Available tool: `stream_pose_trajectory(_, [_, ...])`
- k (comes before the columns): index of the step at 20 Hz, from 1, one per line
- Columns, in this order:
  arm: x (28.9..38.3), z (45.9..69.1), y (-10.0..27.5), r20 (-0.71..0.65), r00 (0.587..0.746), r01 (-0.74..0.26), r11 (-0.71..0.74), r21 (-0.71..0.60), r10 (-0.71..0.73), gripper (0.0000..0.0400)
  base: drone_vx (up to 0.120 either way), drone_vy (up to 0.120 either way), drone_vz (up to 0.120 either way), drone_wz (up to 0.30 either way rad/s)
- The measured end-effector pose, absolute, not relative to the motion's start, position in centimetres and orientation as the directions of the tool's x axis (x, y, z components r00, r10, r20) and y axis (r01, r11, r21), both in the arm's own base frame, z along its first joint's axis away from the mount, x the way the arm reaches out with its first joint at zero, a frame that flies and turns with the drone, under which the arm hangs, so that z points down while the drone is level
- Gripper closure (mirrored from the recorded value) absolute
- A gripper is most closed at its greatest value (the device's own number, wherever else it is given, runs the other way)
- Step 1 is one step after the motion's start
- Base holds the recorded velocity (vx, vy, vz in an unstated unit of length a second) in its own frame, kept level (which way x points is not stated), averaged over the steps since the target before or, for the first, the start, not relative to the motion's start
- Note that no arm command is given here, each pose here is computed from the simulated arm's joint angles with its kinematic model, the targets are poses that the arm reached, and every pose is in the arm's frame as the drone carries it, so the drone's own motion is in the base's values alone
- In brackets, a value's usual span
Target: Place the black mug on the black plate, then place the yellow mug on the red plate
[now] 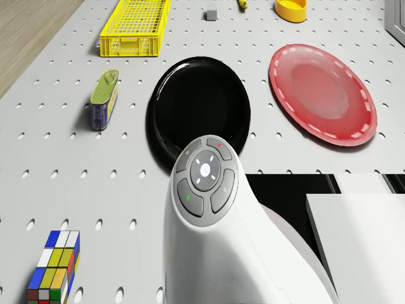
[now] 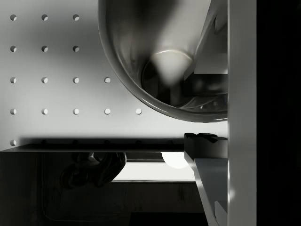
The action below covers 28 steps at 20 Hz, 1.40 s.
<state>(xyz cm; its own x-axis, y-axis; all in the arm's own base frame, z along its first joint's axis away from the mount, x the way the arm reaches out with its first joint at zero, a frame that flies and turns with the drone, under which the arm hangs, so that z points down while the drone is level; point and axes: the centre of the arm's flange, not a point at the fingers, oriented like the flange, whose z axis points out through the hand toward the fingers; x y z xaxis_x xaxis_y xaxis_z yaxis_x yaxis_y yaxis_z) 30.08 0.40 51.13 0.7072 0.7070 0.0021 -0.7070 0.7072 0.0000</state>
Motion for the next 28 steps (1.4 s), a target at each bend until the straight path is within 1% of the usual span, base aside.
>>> stream_pose_trajectory(4, [30.08,51.09,0.4,0.002,0.707,-0.707,0.707,0.0,0.707,0.029,0.12,-0.11,0.0,0.0])
stream_pose_trajectory(28, [30.08,51.07,0.4,0.002,0.707,-0.707,0.707,0.0,0.707,0.029,0.12,0.0,0.0,0.0])
